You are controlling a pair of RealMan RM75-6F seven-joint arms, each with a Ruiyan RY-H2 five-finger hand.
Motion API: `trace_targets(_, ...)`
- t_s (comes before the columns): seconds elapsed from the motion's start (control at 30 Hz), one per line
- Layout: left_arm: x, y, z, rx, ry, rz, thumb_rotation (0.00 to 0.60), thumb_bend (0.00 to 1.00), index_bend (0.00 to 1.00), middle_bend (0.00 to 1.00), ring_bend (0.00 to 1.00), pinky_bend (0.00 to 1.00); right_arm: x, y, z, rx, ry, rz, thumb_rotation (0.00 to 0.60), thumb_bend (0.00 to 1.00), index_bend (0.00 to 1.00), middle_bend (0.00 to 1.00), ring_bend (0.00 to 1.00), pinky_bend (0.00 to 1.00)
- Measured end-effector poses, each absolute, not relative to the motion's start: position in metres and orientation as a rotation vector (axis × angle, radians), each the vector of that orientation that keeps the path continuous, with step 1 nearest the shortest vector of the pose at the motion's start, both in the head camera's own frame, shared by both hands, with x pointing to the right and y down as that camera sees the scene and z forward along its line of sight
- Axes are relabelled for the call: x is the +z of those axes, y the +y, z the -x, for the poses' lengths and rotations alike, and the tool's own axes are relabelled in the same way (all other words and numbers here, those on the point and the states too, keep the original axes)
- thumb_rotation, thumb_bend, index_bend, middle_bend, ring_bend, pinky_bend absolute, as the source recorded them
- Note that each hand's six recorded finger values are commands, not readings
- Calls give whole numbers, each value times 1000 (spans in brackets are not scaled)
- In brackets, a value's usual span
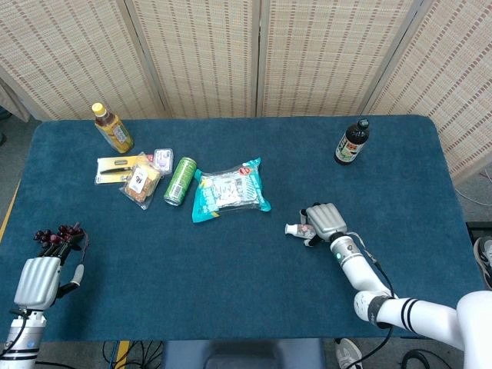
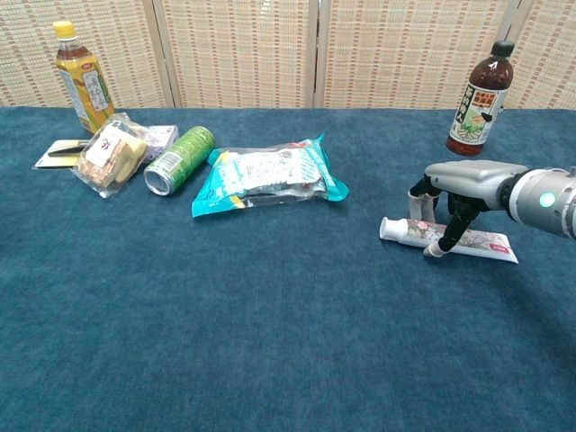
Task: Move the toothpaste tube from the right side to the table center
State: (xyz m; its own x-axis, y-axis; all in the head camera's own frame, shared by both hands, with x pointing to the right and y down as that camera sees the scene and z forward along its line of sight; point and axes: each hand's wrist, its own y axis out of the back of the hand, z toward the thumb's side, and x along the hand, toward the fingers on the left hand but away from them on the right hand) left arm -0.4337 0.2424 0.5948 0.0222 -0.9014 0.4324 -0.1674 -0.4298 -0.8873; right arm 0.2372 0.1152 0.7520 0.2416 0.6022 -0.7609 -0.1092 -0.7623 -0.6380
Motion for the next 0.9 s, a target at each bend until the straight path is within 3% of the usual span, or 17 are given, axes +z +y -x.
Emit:
trace_targets(0.07,595,243,434,-1462,1103,1662,600,394,189,357,335,389,753,116,-236,1572,-445,1935,600,223,491,506,289,343)
trace_targets(0.23,595,244,436,-1466,1111,1659,600,394,189,357,335,388,754,116,-233,1569,-439,1936,600,373,545,544,334,347)
trace_targets(0.4,594,245,438,-1469,1117,1658,600,393,189,357,335,388,755,117,-229,1555,-425,1935,600,633,619,601,410,400)
trace_targets(0.6,592,243,437,-1456,1089,1673,600,392,189,357,335,389,750,113,-219,1518,-404,1940,600,862,719,672,533,504)
trace_targets(0.9,586,224,426,-1387,1009,1706,600,392,189,357,335,387,738,105,-209,1490,-364,2006,600,999,797,725,612,570)
